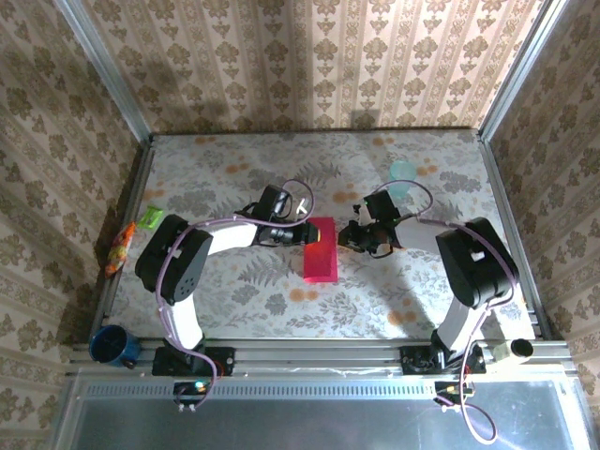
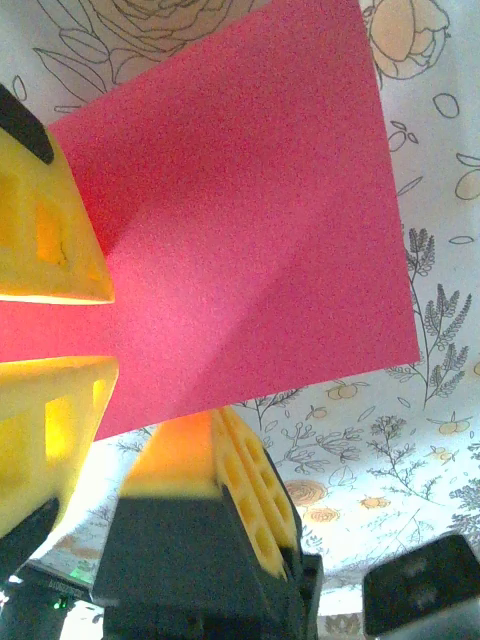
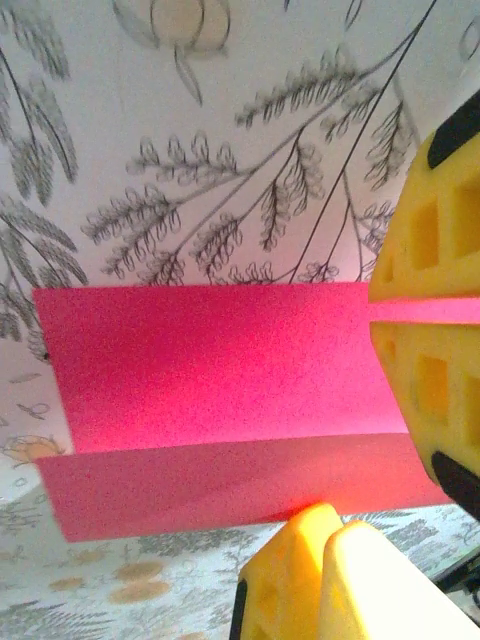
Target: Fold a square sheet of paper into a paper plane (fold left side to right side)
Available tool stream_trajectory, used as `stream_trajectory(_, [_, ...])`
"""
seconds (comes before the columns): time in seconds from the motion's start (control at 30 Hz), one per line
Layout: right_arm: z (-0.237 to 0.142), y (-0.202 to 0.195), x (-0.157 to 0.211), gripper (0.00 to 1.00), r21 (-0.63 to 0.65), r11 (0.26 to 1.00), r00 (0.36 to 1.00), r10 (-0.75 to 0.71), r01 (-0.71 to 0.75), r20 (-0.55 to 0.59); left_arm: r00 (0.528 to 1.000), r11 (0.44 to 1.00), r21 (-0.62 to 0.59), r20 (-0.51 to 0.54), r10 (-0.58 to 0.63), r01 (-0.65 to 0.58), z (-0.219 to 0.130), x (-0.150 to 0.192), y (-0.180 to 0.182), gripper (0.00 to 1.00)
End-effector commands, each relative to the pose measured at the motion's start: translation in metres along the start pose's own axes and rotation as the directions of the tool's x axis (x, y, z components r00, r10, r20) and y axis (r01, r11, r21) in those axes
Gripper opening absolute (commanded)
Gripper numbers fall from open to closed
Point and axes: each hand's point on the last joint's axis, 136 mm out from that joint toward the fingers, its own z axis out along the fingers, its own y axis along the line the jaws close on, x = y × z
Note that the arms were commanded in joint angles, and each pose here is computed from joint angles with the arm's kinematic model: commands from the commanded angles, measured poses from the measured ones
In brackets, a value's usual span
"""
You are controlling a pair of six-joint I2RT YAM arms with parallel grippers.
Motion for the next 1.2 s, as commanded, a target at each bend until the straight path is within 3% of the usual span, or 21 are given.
stream_trajectory(0.0, [-0.016, -0.002, 0.005, 0.22, -0.015, 1.0, 1.0, 0.001, -0.001, 0.003, 1.0, 1.0, -0.005, 0.014, -0.013, 0.013, -0.004, -0.001, 0.003, 0.21])
stream_trajectory(0.2, [-0.02, 0.032, -0.001, 0.4, -0.208, 0.978, 1.0, 0.006, -0.003, 0.015, 1.0, 1.0, -0.009, 0.014, -0.012, 0.012, -0.006, 0.0, 0.005, 0.21])
stream_trajectory(0.3, [-0.012, 0.041, -0.003, 0.43, -0.263, 0.965, 1.0, 0.024, -0.023, 0.0, 1.0, 1.0, -0.014, 0.019, -0.011, 0.011, -0.008, -0.001, 0.006, 0.21])
stream_trajectory(0.6, [0.016, 0.044, 0.006, 0.44, -0.242, 0.969, 0.998, 0.025, -0.039, -0.06, 1.0, 1.0, -0.008, 0.02, -0.008, 0.009, -0.008, -0.002, 0.004, 0.22])
stream_trajectory(0.7, [0.02, 0.046, 0.008, 0.39, -0.249, 0.968, 0.997, 0.022, -0.039, -0.067, 1.0, 1.0, -0.005, 0.016, -0.009, 0.01, -0.008, -0.001, 0.004, 0.22])
stream_trajectory(0.9, [0.023, 0.038, 0.01, 0.1, -0.208, 0.977, 0.997, 0.038, -0.053, -0.073, 0.999, 1.0, -0.022, 0.048, 0.016, -0.015, -0.015, -0.007, 0.0, 0.25])
stream_trajectory(1.17, [0.026, 0.019, 0.011, 0.07, -0.089, 0.995, 0.997, 0.043, -0.049, -0.07, 0.993, 0.991, -0.121, 0.096, 0.071, -0.059, -0.042, -0.01, 0.005, 0.51])
